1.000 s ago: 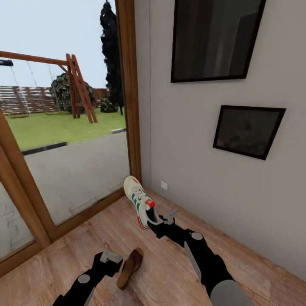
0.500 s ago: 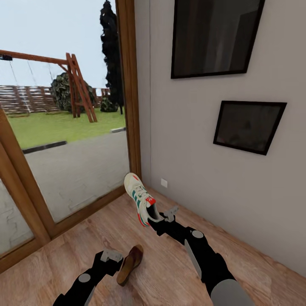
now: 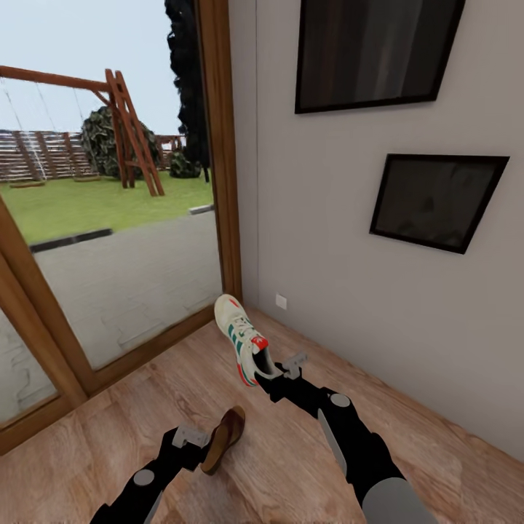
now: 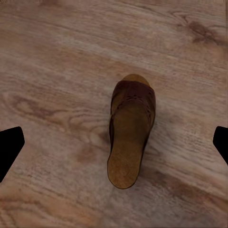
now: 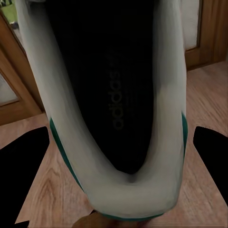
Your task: Pick up the two gym shoes and the two sandals from the corridor floor and place them onto the hallstand (shoe rack) in the corridor, making sure they are on the rack and not on the floor. Arrange them so the two gym shoes are next to each other and the two sandals are next to each other.
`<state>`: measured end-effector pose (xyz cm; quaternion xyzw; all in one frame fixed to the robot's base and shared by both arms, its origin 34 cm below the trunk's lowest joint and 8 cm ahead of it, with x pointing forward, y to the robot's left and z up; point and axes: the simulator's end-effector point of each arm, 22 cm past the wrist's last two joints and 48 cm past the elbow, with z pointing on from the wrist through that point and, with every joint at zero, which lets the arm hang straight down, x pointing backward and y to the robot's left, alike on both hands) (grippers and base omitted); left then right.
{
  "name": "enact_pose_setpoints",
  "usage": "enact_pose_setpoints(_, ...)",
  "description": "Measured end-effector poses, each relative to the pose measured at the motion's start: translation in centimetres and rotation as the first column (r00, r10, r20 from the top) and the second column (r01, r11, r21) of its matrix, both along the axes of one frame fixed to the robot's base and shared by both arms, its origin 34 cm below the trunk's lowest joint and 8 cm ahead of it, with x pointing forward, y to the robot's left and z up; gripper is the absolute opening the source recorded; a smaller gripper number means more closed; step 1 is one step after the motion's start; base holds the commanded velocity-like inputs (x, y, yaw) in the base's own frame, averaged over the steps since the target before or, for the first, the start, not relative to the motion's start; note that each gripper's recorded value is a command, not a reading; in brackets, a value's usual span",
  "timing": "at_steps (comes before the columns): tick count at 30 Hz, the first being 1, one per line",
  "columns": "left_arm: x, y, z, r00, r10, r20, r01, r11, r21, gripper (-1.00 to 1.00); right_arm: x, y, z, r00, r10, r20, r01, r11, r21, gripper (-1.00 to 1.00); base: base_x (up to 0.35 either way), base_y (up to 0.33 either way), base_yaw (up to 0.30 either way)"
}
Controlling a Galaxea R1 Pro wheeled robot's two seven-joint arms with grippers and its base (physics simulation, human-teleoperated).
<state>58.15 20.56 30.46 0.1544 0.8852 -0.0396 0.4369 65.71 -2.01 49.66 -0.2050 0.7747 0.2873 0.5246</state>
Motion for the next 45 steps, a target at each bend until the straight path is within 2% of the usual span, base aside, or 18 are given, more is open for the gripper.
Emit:
enact_pose_setpoints(14,-0.9,-0.2,-2.4,0.999,-0.002,-0.037,0.001,1.000,-0.006,1.00,0.1,-0.3,-2.7,0.999,-0.005,-0.044,0.005,1.000,-0.001,-1.00,0.000,0.000,0.000)
enact_pose_setpoints(16,-0.9,-0.3,-2.4,0.999,-0.003,-0.038,0.002,1.000,-0.007,1.00,0.3,-0.4,-2.4,0.999,-0.008,-0.036,0.008,1.000,-0.002,-1.00,0.000,0.000,-0.024)
enact_pose_setpoints(18,-0.8,-0.2,-2.3,0.999,-0.002,-0.035,0.002,1.000,-0.005,1.00,1.3,-2.1,-0.8,1.000,-0.024,0.013,0.025,1.000,-0.018,-1.00,0.000,0.000,-0.067)
enact_pose_setpoints(23,-1.1,0.1,-3.2,0.999,-0.001,-0.051,0.001,1.000,-0.001,1.00,2.5,-3.3,1.4,0.997,-0.034,0.076,0.036,0.999,-0.027,-1.00,0.000,0.000,-0.022)
enact_pose_setpoints(30,-1.2,0.0,-3.5,0.999,0.000,-0.054,0.000,1.000,-0.004,1.00,2.3,-3.3,0.4,0.999,-0.033,0.007,0.034,0.999,-0.039,-1.00,0.000,0.000,-0.001)
enact_pose_setpoints(39,-1.0,0.2,-3.3,0.999,0.009,-0.049,-0.009,1.000,-0.005,1.00,2.2,-3.4,0.2,0.999,-0.033,-0.001,0.033,0.999,-0.042,-1.00,0.228,0.141,-0.010)
enact_pose_setpoints(45,-1.0,0.2,-3.3,0.999,0.012,-0.049,-0.012,1.000,-0.006,1.00,2.1,-3.2,0.2,1.000,-0.030,-0.001,0.030,0.999,-0.041,-1.00,0.168,0.126,-0.198)
